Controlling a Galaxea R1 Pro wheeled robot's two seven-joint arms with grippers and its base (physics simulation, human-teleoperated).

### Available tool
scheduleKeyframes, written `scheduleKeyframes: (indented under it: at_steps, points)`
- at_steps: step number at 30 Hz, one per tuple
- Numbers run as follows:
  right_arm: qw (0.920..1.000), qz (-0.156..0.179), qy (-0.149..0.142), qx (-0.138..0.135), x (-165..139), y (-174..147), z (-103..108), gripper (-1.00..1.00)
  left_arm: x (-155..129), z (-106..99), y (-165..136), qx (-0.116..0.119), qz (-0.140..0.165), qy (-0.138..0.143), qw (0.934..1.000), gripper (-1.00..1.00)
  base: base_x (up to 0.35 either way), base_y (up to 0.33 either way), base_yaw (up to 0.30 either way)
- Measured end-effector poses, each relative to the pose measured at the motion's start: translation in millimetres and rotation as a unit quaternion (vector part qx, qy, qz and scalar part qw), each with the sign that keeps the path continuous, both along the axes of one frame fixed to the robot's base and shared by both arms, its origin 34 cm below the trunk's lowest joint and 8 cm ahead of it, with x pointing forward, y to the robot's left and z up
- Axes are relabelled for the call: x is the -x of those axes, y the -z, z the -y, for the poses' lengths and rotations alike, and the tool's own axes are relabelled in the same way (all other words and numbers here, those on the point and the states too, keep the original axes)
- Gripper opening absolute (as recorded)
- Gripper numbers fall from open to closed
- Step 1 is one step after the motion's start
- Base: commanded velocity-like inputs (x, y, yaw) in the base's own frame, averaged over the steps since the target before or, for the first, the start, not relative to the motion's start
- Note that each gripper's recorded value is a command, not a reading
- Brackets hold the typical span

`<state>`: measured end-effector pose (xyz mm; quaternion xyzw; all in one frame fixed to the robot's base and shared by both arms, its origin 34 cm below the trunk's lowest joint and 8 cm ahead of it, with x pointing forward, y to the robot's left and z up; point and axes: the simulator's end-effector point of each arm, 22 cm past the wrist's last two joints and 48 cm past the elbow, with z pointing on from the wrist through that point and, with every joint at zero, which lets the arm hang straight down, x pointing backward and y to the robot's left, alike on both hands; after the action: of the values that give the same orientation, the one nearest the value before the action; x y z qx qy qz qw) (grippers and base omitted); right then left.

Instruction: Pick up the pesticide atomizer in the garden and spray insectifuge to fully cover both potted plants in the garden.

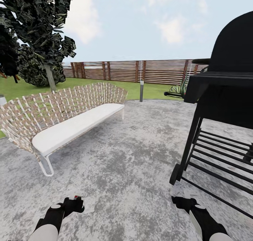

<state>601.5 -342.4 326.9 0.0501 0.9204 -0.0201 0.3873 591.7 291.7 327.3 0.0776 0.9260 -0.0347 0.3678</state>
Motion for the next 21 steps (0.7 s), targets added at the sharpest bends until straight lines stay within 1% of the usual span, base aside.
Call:
scheduleKeyframes:
  at_steps: [7,11,16,21]
  points:
    - [1.0000,-0.002,0.000,0.000,0.9,2.5,0.0,1.00,0.9,0.4,2.5,0.000,-0.002,0.000,1.0000,-1.00,0.003,0.000,0.192]
    - [1.0000,-0.003,0.000,0.000,1.1,3.0,0.1,1.00,1.1,-0.1,3.0,0.000,-0.003,0.000,1.0000,-1.00,0.038,0.000,0.036]
    - [1.0000,-0.003,0.000,0.000,1.2,2.9,0.0,1.00,1.1,0.4,2.9,0.000,-0.003,0.000,1.0000,-1.00,0.222,0.000,0.003]
    - [1.0000,-0.004,0.000,0.000,1.4,3.3,0.0,1.00,1.2,0.4,3.2,0.000,-0.003,0.000,1.0000,-1.00,0.040,0.000,0.013]
